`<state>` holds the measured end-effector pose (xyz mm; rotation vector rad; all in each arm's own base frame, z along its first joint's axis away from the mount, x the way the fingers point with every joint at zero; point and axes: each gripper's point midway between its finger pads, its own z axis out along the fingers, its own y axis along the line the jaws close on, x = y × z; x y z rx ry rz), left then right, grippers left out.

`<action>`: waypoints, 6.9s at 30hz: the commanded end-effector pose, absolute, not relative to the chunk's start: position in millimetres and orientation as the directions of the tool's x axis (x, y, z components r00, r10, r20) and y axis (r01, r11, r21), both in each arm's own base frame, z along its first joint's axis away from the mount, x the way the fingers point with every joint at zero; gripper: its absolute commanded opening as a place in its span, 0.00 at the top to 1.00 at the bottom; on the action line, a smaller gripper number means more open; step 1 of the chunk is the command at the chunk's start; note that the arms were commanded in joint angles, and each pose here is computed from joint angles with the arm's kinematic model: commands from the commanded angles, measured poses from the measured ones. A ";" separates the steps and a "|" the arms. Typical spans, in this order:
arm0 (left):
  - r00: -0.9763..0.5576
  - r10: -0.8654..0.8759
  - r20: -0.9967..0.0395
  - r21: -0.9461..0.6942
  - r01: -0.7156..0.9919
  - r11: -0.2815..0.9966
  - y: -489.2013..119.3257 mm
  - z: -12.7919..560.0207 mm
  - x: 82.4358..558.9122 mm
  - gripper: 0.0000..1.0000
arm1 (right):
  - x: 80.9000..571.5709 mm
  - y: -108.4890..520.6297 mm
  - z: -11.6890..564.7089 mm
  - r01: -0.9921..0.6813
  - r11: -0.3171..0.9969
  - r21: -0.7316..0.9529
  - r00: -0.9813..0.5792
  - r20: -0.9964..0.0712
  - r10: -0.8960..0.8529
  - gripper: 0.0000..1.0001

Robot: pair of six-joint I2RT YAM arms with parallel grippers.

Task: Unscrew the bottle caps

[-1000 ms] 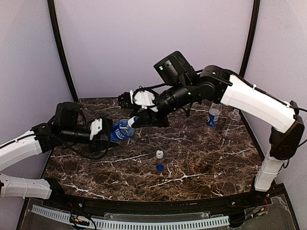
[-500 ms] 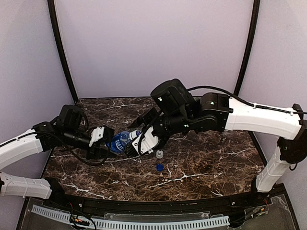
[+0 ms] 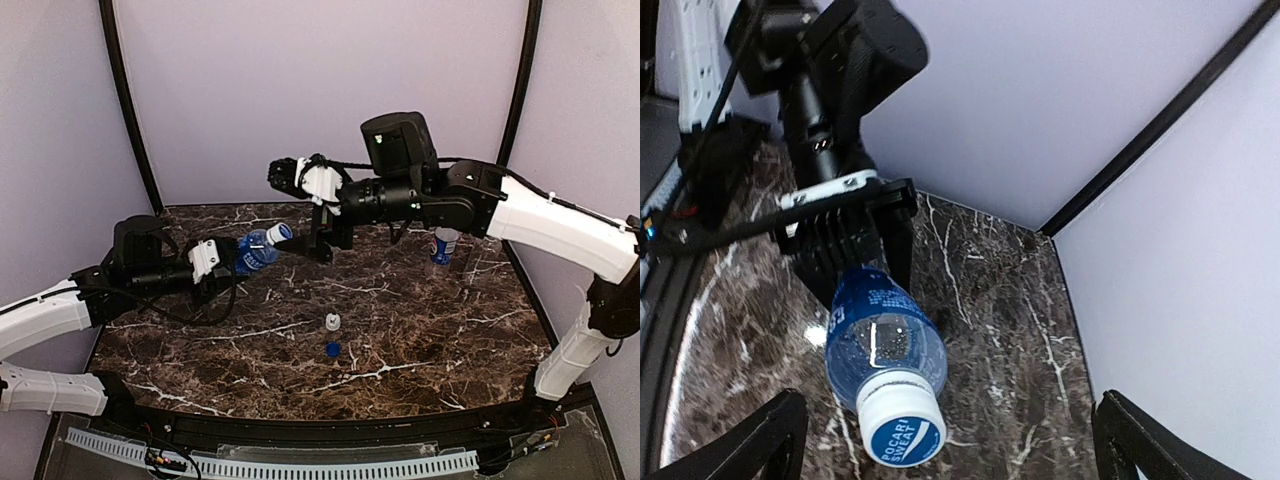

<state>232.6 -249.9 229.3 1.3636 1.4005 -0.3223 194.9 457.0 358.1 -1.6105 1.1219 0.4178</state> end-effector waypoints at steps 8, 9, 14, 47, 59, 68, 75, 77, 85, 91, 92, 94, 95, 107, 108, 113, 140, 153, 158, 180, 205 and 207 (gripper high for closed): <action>0.289 0.572 -0.768 0.608 0.610 0.508 -228.4 262.1 279.8 0.73 | 240.9 469.5 383.2 -0.930 0.298 0.214 -0.292 -0.924 -0.248 0.16; 0.289 0.573 -0.767 0.609 0.612 0.505 -228.8 261.4 279.7 0.72 | 241.6 471.9 382.3 -0.924 0.300 0.237 -0.314 -0.917 -0.245 0.19; 0.295 0.575 -0.763 0.613 0.612 0.500 -229.3 261.1 279.6 0.72 | 245.2 478.9 374.9 -0.912 0.311 0.268 -0.354 -0.896 -0.268 0.32; 0.231 0.564 -0.793 0.204 0.973 -0.111 -243.8 181.7 138.7 0.78 | 147.3 433.7 278.1 -0.243 -0.550 -0.799 0.909 0.011 -0.417 1.00; 0.269 0.557 -0.786 0.242 0.962 -0.124 -243.5 180.0 139.3 0.79 | 143.3 446.5 296.3 0.017 -0.486 -0.874 0.921 0.203 -0.332 1.00; 0.270 0.560 -0.783 0.251 0.961 -0.112 -241.4 177.5 139.6 0.80 | 143.5 441.9 297.6 -0.020 -0.448 -0.894 0.919 0.160 -0.361 1.00; 0.290 0.512 -0.809 0.280 0.955 -0.099 -248.9 192.7 143.6 0.81 | 137.0 456.5 293.6 -0.014 -0.436 -0.900 0.939 0.137 -0.314 0.96; 0.290 0.506 -0.812 0.278 0.955 -0.100 -249.5 194.2 143.1 0.81 | 135.2 458.6 292.6 -0.016 -0.436 -0.900 0.944 0.130 -0.304 0.95; 0.257 0.521 -0.814 0.277 0.960 -0.041 -247.8 193.5 150.6 0.84 | 134.5 444.8 319.5 -0.164 -0.325 -0.931 0.942 -0.050 -0.332 1.00; 0.212 0.516 -0.830 0.303 0.948 0.097 -248.0 198.9 173.1 0.88 | 153.1 406.8 328.9 -0.386 -0.173 -0.906 0.863 -0.288 -0.415 1.00; 0.208 0.505 -0.838 0.302 0.947 0.111 -249.1 202.2 175.2 0.88 | 155.3 402.2 327.5 -0.421 -0.153 -0.894 0.843 -0.324 -0.430 1.00; 0.200 0.489 -0.849 0.301 0.944 0.136 -251.1 206.9 179.4 0.87 | 173.8 391.0 330.1 -0.539 -0.049 -0.841 0.744 -0.449 -0.495 1.00; 0.180 0.485 -0.856 0.288 0.944 0.159 -251.1 207.4 182.0 0.87 | 190.6 383.2 331.4 -0.609 0.035 -0.792 0.657 -0.529 -0.538 1.00; 0.167 0.400 -0.901 0.291 0.916 0.275 -256.6 234.4 200.9 0.81 | 285.9 242.0 138.0 -0.421 0.906 0.052 -0.867 -0.317 -0.384 1.00; 0.170 0.397 -0.902 0.294 0.915 0.276 -256.3 235.3 200.8 0.81 | 281.5 239.4 128.6 -0.398 0.915 0.059 -0.883 -0.295 -0.365 1.00; 0.174 0.394 -0.902 0.292 0.919 0.263 -256.7 231.7 197.8 0.81 | 265.4 249.0 94.4 -0.382 0.914 0.136 -0.912 -0.216 -0.348 1.00; 0.200 0.356 -0.913 0.306 0.912 0.273 -257.7 246.0 197.2 0.79 | 250.2 363.4 124.3 -0.739 0.670 0.071 -0.649 -0.344 -0.679 0.01; 0.217 0.192 -0.957 0.257 0.943 0.213 -267.5 279.6 177.6 0.79 | 140.4 421.1 423.8 -0.954 -0.011 -0.298 0.293 -0.944 0.153 0.03; 0.220 0.188 -0.957 0.259 0.942 0.212 -268.0 282.3 177.5 0.79 | 143.9 459.3 428.7 -0.963 -0.125 -0.241 0.227 -0.967 0.115 0.08; 0.225 0.193 -0.955 0.266 0.938 0.223 -268.4 280.6 181.0 0.78 | 152.3 501.3 390.7 -0.967 -0.205 -0.152 0.160 -0.987 -0.026 0.61; -0.092 0.210 -0.974 0.135 0.510 0.850 -144.9 208.0 273.4 0.01 | 371.0 285.0 268.5 -0.509 0.861 -0.011 -0.306 -0.933 -0.192 1.00; -0.111 0.210 -0.971 0.137 0.461 0.877 -127.8 197.4 275.4 0.01 | 382.0 270.3 258.4 -0.476 0.880 0.016 -0.322 -0.933 -0.158 1.00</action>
